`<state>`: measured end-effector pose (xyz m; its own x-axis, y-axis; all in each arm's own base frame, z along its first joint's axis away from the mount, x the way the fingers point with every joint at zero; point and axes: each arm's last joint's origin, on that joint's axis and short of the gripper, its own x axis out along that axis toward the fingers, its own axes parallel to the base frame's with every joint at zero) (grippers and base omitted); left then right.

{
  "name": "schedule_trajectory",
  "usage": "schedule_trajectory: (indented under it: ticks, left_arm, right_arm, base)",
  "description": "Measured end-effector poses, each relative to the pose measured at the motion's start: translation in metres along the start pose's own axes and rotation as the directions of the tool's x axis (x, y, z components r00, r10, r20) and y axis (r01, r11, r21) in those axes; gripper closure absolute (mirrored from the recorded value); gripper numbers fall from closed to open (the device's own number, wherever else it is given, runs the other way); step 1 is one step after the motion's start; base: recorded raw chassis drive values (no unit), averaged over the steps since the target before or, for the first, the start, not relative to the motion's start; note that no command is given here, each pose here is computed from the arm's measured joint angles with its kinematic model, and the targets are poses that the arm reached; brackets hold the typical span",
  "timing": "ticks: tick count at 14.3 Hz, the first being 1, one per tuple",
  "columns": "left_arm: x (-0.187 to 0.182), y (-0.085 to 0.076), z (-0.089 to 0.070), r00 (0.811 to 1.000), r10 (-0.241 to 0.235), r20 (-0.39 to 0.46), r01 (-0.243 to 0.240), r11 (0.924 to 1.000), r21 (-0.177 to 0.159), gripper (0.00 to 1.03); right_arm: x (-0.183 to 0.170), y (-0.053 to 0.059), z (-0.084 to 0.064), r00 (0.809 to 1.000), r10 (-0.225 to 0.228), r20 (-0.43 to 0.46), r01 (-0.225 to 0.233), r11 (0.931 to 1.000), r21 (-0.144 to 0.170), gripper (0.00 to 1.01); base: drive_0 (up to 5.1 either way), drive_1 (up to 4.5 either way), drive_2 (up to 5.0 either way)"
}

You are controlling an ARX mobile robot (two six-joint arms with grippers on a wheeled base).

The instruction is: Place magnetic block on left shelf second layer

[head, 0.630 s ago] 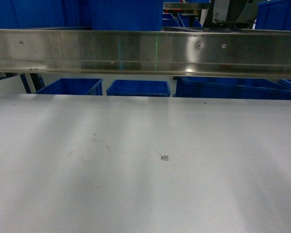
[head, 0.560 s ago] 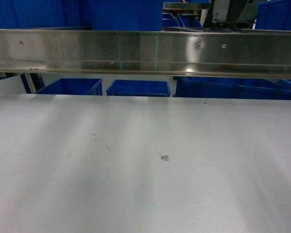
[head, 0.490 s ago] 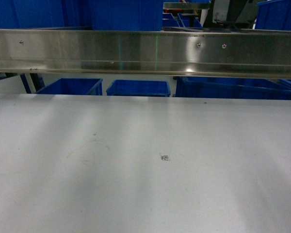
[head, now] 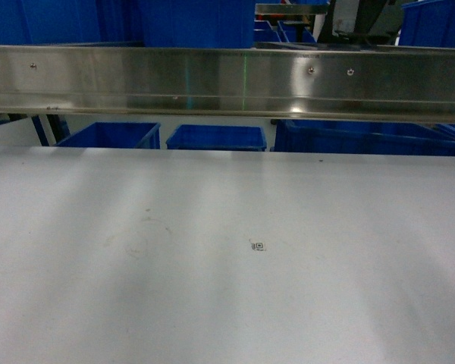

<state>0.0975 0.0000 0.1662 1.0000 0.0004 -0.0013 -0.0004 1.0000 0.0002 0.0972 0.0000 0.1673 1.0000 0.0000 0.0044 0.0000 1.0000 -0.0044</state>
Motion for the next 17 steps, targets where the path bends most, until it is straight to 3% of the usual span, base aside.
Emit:
schedule_trajectory:
  ticks: [10,11,12,13,15,16,17]
  left_arm:
    - [0.0,0.0,0.0,1.0,0.0,0.0,0.0,1.0,0.0,0.05]
    - [0.0,0.0,0.0,1.0,0.0,0.0,0.0,1.0,0.0,0.05]
    - [0.0,0.0,0.0,1.0,-0.001,0.0,0.001,1.0,0.0,0.05]
    - [0.0,0.0,0.0,1.0,0.0,0.0,0.0,1.0,0.0,0.05]
    - [0.0,0.0,0.0,1.0,0.0,0.0,0.0,1.0,0.0,0.05]
    - [0.0,0.0,0.0,1.0,0.0,0.0,0.0,1.0,0.0,0.05]
    - [0.0,0.0,0.0,1.0,0.0,0.0,0.0,1.0,0.0,0.05]
  right_arm:
    - [0.0,0.001,-0.001,1.0,0.0,-0.009,0.0,1.0,0.004,0.03]
    - [0.003,0.009,-0.001,1.0,0.009,-0.029,-0.008,0.9998,0.019,0.03]
    - [0.009,0.02,0.002,0.996,0.081,-0.034,-0.08,0.9963,0.031,0.03]
    - [0.022,0.024,0.012,0.994,0.109,-0.025,-0.108,0.9935,0.036,0.03]
    - [0.065,0.023,0.055,0.997,0.057,0.057,-0.06,0.9972,0.044,0.03]
    - [0.098,0.021,0.07,0.999,0.03,0.019,-0.031,0.9981,0.053,0.03]
    - [0.127,0.017,0.063,0.994,0.0,-0.112,0.008,0.9976,0.068,0.03]
  base:
    - [0.0,0.0,0.0]
    - [0.0,0.0,0.0]
    - [0.0,0.0,0.0]
    - [0.0,0.0,0.0]
    - [0.0,0.0,0.0]
    - [0.0,0.0,0.0]
    - [0.0,0.0,0.0]
